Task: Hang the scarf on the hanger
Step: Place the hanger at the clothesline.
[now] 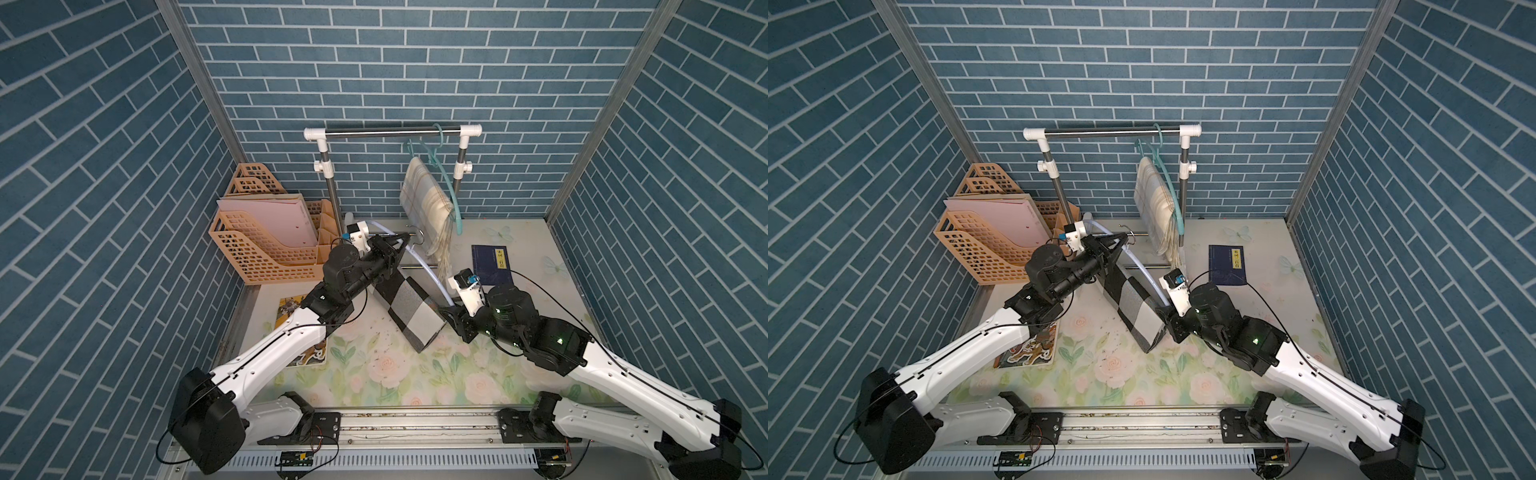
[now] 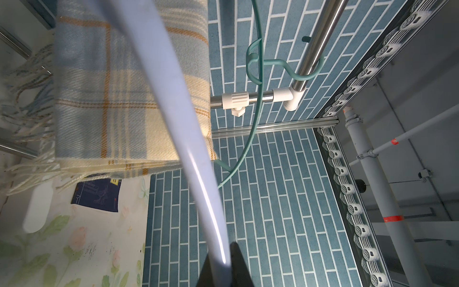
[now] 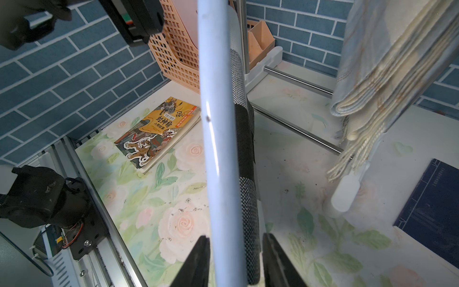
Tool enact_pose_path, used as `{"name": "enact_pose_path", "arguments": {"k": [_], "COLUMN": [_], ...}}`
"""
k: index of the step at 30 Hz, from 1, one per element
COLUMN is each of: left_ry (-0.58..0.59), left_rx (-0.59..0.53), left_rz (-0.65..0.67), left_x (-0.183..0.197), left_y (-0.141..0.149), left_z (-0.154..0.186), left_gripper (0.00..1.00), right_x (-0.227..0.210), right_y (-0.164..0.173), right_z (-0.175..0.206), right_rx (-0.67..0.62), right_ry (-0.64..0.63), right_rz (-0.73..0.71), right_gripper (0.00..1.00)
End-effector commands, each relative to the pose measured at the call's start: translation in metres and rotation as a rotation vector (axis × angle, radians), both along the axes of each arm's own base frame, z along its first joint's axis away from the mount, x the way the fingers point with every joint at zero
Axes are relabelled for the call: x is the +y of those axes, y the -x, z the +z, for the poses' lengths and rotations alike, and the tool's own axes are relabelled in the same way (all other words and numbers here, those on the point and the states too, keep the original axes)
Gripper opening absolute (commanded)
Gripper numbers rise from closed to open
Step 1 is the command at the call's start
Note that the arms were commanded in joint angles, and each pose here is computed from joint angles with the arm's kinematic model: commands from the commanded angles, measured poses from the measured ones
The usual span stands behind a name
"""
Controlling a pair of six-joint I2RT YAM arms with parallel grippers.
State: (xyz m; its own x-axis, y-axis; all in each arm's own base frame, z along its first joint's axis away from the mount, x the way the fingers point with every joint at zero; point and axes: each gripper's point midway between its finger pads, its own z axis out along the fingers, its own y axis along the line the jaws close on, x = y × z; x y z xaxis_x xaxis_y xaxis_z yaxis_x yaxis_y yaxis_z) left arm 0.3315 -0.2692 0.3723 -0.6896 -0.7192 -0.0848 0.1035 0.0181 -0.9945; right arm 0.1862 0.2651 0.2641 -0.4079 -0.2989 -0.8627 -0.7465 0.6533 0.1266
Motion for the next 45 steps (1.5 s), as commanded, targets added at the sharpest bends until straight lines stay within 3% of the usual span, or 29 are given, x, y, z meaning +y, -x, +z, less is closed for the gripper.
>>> {"name": "enact_pose_path", "arguments": {"k": [1,3,5,6,12,13,14,17,19,25,29,39,45], "left_ry": [0.084,0.085,0.086,0.085,0.082,0.081,0.078,0.070,0.052,-0.042,-0.163,-0.431,-0.478], "left_rx": [-0.144,-0.146,-0.148,-0.150,-0.146,-0.145,-0.144,-0.144,-0.146,-0.111,-0.088,-0.138,-0.152], "left_rz": [0.008,0.009,0.011,0.012,0.022,0.023,0.023,0.015,0.012,0.053,0.153,0.417,0.538], "left_x": [0.011,0.012,0.013,0.013,0.016,0.017,0.017,0.017,0.018,0.033,0.070,0.157,0.190], "left_y": [0.008,0.009,0.009,0.009,0.010,0.010,0.011,0.013,0.015,0.019,0.020,0.050,0.072], "left_z": [0.059,0.060,0.062,0.062,0.057,0.055,0.053,0.048,0.046,0.029,0.018,0.025,0.023], "left_gripper": [0.00,0.00,0.00,0.00,0.00,0.04,0.19,0.46,0.55,0.71,0.82,0.86,0.87], "right_x": [0.002,0.002,0.002,0.002,0.008,0.008,0.009,0.010,0.012,0.020,0.027,0.039,0.053], "right_y": [0.002,0.002,0.002,0.002,0.004,0.003,0.003,-0.001,-0.002,-0.010,-0.017,-0.038,-0.056], "right_z": [-0.005,-0.006,-0.004,-0.001,0.033,0.039,0.043,0.056,0.064,0.083,0.091,0.118,0.148], "right_rx": [0.011,0.016,0.018,0.015,0.008,0.007,0.006,0.000,-0.002,-0.011,-0.020,-0.084,-0.108], "right_ry": [0.024,0.029,0.029,0.018,-0.078,-0.095,-0.106,-0.139,-0.158,-0.194,-0.209,-0.237,-0.292], "right_rz": [0.015,0.015,0.012,0.012,0.016,0.012,0.011,-0.009,-0.016,-0.029,-0.048,-0.100,-0.149], "right_gripper": [0.33,0.25,0.05,0.00,0.00,0.00,0.00,0.00,0.00,0.00,0.00,0.00,0.00]}}
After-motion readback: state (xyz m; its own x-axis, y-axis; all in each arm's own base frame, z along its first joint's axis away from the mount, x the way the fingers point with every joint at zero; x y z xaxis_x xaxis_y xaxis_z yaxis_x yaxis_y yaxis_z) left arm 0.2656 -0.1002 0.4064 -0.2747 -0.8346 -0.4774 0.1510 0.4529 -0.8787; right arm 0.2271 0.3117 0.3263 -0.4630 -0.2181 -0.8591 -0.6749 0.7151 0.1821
